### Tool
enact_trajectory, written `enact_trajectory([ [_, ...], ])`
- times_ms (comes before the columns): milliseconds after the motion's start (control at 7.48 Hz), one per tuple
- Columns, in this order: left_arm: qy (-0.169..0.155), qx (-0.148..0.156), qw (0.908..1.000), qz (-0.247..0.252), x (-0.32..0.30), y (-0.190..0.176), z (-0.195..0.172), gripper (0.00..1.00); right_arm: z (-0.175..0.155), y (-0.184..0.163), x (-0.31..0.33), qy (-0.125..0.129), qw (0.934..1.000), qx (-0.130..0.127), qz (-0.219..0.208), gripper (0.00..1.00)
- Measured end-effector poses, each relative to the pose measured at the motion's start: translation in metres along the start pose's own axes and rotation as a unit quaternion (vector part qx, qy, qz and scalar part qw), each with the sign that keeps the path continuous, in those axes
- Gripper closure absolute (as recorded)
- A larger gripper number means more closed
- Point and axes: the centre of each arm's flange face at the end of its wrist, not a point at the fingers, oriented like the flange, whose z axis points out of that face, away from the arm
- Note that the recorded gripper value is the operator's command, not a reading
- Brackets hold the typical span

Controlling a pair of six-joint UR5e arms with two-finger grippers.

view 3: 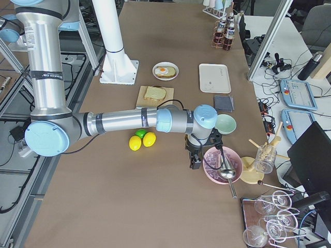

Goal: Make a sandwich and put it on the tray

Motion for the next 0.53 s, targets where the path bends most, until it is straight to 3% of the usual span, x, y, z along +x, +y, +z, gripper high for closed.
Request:
enact_trajectory([
  [535,0.004,0.058,0.9965,0.061,0.052,-0.048,-0.053,0.02,-0.035,-0.019,-0.042,0.013,0.9976,0.042,-0.054,0.0],
])
